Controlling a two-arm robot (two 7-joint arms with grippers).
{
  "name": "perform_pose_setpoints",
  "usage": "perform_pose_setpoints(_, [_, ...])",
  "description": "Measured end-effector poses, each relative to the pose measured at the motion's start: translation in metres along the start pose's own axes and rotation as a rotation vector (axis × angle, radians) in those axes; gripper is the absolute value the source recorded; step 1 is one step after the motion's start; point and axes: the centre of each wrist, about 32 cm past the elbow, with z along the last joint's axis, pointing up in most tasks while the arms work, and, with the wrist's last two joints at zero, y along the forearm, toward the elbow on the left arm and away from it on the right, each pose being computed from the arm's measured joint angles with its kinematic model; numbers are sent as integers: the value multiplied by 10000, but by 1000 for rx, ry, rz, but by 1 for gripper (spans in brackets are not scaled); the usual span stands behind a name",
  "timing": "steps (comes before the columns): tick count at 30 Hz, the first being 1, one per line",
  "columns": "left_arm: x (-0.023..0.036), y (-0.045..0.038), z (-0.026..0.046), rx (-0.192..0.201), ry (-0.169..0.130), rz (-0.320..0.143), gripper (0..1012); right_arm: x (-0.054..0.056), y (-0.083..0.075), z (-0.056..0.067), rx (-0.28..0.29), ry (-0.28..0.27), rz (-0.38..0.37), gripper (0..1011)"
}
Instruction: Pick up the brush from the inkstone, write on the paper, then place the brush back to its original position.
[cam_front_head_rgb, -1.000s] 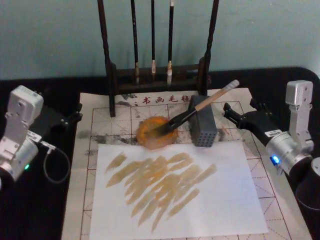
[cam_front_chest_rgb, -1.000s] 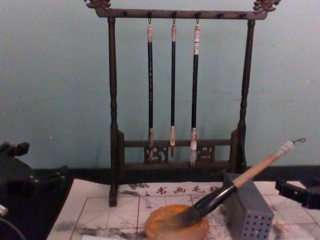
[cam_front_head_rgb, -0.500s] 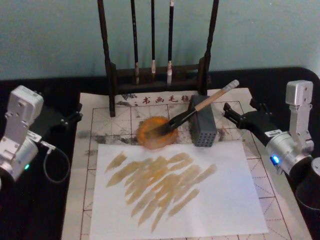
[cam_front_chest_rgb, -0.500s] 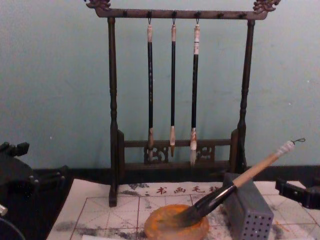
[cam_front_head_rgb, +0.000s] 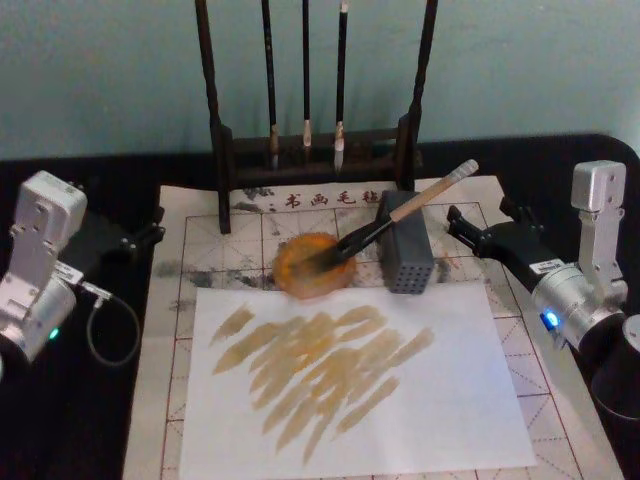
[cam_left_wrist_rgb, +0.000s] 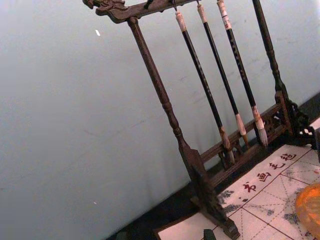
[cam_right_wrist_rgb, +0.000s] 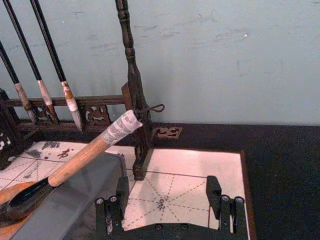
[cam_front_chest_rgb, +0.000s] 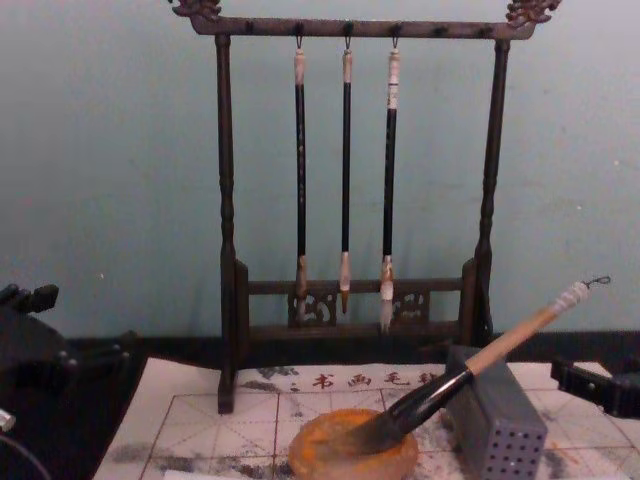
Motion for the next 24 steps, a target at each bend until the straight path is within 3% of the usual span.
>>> perform_pose_setpoints(24, [0,0,0,0,0,0,1001,0,0,0,0,0,0,1000])
